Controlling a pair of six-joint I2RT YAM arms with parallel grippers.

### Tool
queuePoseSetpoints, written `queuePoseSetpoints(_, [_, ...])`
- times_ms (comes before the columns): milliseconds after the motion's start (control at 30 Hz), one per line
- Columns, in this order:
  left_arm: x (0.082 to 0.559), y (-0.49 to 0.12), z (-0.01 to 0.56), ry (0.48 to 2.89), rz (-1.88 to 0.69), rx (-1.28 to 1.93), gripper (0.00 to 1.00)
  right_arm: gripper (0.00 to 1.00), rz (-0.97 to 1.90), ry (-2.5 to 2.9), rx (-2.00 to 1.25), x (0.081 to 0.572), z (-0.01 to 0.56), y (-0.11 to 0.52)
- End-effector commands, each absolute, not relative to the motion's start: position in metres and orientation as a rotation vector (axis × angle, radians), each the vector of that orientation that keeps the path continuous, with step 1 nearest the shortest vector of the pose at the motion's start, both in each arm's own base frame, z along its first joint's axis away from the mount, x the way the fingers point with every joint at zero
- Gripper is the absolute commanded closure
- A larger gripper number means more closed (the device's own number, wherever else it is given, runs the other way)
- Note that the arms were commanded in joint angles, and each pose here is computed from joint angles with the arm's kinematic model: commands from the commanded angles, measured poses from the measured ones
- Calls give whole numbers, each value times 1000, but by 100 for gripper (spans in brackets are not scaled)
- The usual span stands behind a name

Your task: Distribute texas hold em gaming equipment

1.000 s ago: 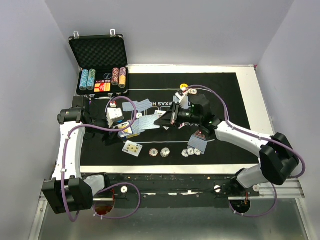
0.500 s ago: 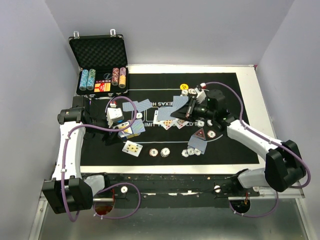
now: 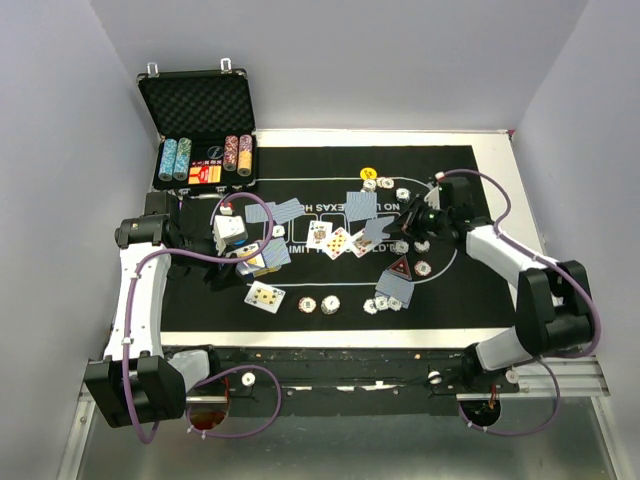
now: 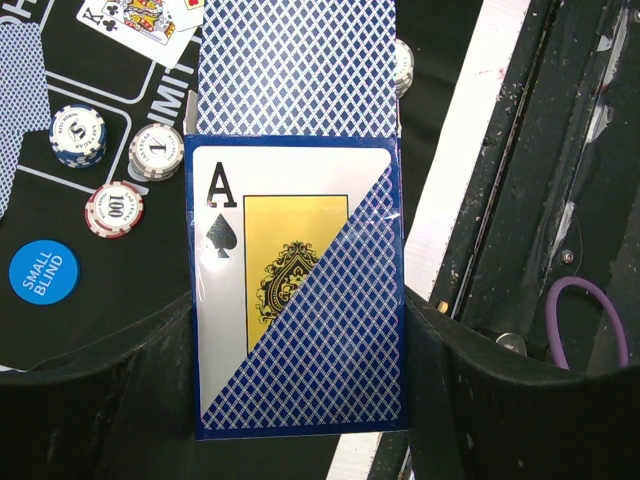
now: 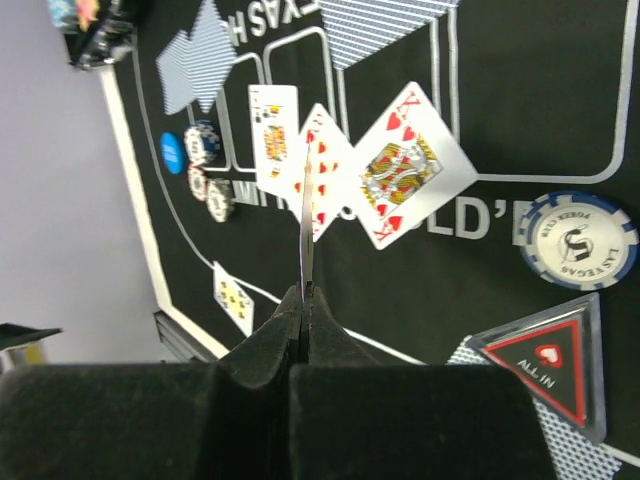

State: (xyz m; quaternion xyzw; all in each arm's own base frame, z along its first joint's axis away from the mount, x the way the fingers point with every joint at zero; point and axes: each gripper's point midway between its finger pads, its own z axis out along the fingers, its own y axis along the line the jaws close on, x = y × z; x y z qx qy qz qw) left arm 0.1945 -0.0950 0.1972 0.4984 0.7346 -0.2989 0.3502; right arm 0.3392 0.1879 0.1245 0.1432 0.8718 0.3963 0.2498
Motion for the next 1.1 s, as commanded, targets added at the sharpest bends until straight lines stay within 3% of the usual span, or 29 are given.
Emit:
queuePoseSetpoints(0, [141, -109, 209, 2017, -1036, 1209, 100, 99, 1055, 2459, 343, 334, 99, 188])
queuePoseSetpoints(267, [141, -110, 210, 2014, -1037, 1208, 100, 99, 1190, 2508, 299, 317, 75, 206])
queuePoseSetpoints(567, [140, -110, 211, 2012, -1036, 1204, 100, 99, 1284, 2504, 166, 318, 77, 271])
queuePoseSetpoints(1067, [140, -110, 209, 2015, -1039, 1207, 100, 99, 1297, 2547, 133, 305, 50, 329])
